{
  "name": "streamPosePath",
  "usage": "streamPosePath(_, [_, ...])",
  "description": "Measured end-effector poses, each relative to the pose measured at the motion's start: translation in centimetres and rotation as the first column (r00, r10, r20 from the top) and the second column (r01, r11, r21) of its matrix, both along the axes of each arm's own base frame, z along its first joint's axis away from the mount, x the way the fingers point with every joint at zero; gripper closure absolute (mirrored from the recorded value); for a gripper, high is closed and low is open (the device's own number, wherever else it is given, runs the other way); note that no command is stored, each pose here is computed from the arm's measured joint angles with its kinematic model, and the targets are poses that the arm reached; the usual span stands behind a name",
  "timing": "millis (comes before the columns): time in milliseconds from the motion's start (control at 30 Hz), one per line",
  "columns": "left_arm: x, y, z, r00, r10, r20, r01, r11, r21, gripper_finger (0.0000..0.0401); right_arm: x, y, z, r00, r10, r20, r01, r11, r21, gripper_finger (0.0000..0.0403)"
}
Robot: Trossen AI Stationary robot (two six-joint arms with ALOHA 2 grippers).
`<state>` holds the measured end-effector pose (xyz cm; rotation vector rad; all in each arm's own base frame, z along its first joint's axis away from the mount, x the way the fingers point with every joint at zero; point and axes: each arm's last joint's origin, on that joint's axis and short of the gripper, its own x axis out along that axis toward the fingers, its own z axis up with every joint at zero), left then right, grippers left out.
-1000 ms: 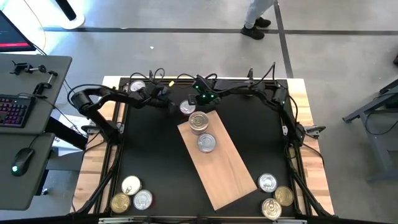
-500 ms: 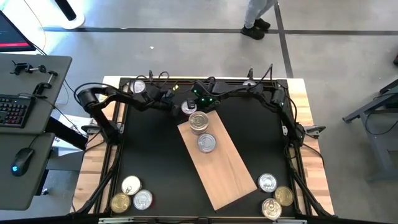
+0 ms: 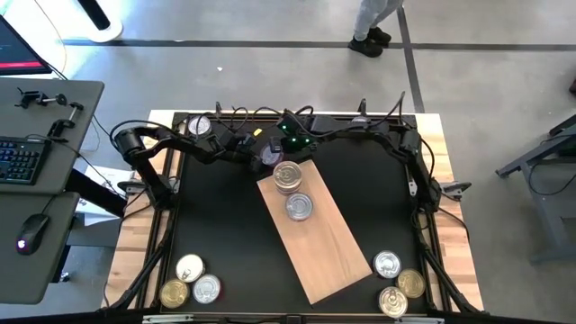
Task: Stack canned seafood by type on shelf
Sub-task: Stack the red tuna can on top of the red tuna can on the shelf
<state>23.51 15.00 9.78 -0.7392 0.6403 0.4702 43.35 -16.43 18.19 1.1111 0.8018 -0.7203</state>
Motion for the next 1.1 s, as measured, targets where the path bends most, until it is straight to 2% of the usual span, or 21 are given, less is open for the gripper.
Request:
streamPosePath(467, [0.1,0.0,0.0,1.0,0.007,-0.002,-0.007,1.0,0.013,0.0401,0.3,1.2,0.9,0.999,0.022,0.028,-0.023,0.999,0.022,0.0403])
streamPosePath(700, [0.6,-0.7,0.0,1.0,0.013,-0.018,-0.012,0.998,0.057,0.0401,0.5,1.3,2.7,0.993,0.028,0.115,-0.027,1.0,-0.01,0.0403])
streamPosePath(1100, [0.9,-1.2,0.1,1.0,0.016,-0.018,-0.015,0.997,0.07,0.0401,1.2,2.0,3.0,0.98,0.068,0.186,-0.072,0.997,0.015,0.0403])
